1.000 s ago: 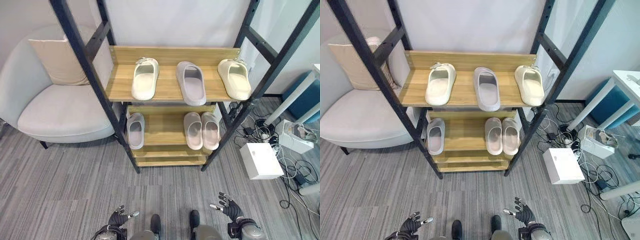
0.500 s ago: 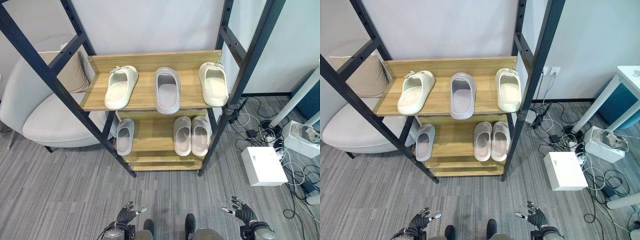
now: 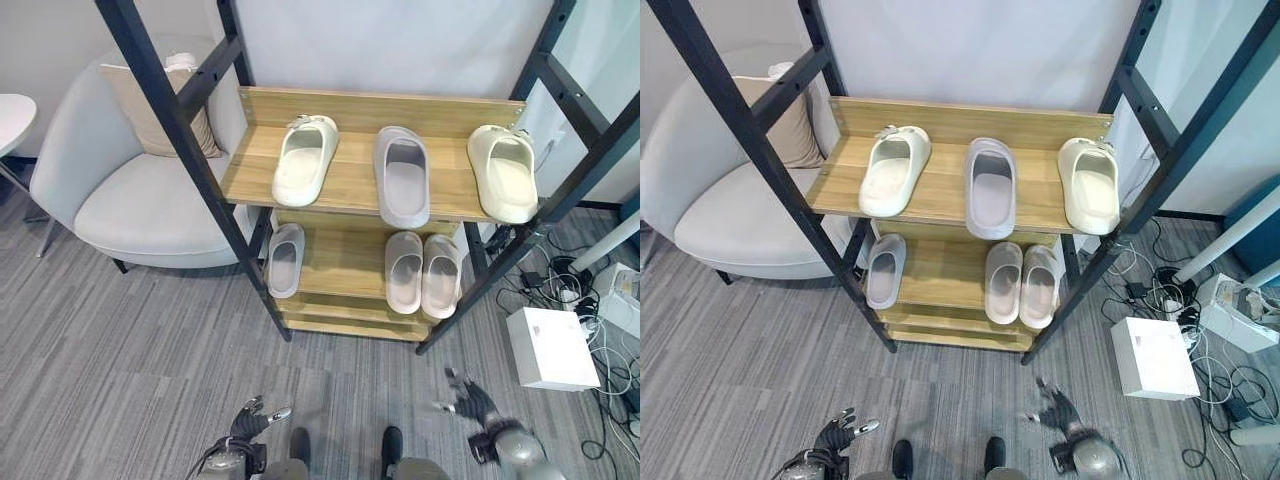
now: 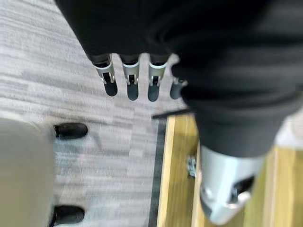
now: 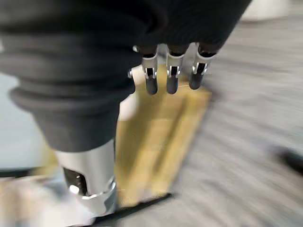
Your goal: Arrange the slippers neatly on the shoe rack.
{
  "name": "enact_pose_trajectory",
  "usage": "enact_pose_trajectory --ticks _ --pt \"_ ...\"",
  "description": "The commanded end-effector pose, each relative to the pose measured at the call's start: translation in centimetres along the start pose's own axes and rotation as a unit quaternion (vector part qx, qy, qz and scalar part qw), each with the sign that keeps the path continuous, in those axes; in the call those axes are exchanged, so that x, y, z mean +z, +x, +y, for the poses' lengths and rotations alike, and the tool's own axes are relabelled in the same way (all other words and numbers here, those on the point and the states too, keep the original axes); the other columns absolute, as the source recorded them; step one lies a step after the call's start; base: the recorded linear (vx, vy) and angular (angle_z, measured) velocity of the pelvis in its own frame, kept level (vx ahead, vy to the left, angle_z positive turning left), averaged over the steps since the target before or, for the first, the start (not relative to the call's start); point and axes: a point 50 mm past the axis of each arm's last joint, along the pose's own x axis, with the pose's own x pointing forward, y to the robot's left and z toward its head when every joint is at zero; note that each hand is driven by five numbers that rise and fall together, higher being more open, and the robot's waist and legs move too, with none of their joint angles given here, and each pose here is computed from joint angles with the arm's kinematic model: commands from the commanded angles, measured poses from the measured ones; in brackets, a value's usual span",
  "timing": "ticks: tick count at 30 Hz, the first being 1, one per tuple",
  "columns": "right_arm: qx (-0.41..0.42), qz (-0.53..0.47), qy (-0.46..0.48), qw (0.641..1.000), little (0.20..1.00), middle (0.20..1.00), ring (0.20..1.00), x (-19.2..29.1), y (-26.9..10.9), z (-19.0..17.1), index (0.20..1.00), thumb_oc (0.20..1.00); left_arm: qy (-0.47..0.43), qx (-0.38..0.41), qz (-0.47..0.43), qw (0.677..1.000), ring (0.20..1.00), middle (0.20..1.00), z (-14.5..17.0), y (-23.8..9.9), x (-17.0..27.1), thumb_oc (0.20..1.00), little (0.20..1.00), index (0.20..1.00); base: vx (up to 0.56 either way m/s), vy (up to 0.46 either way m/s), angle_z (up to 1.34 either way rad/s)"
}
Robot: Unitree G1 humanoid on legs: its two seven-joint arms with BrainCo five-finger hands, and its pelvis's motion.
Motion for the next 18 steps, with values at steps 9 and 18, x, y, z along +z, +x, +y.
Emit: enact_pose_trajectory --ticks 9,18 --pt "0.015 0.055 0.023 0.998 1.000 1.000 1.000 -2.8 -0.6 1.3 1.000 1.000 0.013 0.024 0.020 0.999 1.000 1.000 1.4 0.2 -0.4 1.000 1.000 1.000 0.00 -0.061 -0.02" --pt "-0.013 0.100 0.098 0.990 1.000 1.000 1.000 -5.0 -1.4 1.6 1.000 1.000 -0.018 0.007 -0.040 0.999 1.000 1.000 -0.3 0.6 2.5 1.000 1.000 1.000 0.01 -0.119 0.06"
